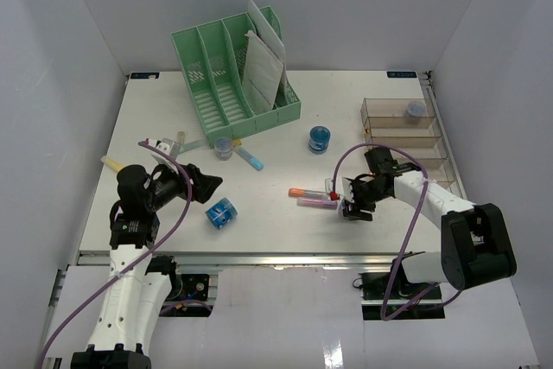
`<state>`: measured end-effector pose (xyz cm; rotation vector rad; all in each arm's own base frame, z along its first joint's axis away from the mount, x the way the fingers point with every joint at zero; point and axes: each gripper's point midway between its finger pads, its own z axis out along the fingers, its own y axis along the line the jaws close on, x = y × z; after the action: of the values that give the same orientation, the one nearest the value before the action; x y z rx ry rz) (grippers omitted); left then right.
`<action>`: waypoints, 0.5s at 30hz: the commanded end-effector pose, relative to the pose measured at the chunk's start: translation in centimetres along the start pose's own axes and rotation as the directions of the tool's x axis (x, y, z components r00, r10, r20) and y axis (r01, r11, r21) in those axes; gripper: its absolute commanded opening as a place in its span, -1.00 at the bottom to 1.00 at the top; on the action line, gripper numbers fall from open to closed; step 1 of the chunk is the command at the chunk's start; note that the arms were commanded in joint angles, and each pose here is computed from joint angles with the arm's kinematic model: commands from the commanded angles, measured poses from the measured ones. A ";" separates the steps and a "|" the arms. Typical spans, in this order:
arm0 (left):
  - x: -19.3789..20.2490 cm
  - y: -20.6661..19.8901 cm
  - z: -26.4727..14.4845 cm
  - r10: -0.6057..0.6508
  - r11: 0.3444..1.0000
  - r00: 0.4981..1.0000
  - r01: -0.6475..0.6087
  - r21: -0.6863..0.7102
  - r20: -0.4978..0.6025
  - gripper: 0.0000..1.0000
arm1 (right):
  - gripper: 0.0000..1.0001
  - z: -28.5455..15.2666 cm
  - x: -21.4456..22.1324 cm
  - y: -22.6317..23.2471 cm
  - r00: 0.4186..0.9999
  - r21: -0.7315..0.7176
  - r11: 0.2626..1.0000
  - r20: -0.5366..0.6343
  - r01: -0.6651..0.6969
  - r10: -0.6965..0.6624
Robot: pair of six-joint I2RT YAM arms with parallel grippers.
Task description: Organize the desk
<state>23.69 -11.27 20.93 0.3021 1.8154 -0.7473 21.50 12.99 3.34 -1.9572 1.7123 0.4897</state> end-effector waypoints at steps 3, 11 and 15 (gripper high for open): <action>-0.3 -0.4 0.0 0.018 1.000 1.000 -0.018 0.018 0.012 0.96 | -0.75 -4.1 -3.9 -5.4 0.980 0.150 0.980 0.168 -0.128 0.103; -0.4 -0.4 0.0 0.020 1.000 1.000 -0.020 0.017 0.015 0.96 | -0.82 -12.0 -2.3 -16.4 0.799 0.498 0.634 0.470 -0.591 0.376; -0.4 -0.4 0.0 0.021 1.000 1.000 -0.022 0.017 0.016 0.96 | -0.85 -16.6 0.8 -20.8 0.653 0.612 0.240 0.656 -0.754 0.378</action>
<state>23.69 -11.27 20.94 0.3018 1.8151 -0.7470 35.85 8.29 13.64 -0.9378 1.9390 0.2630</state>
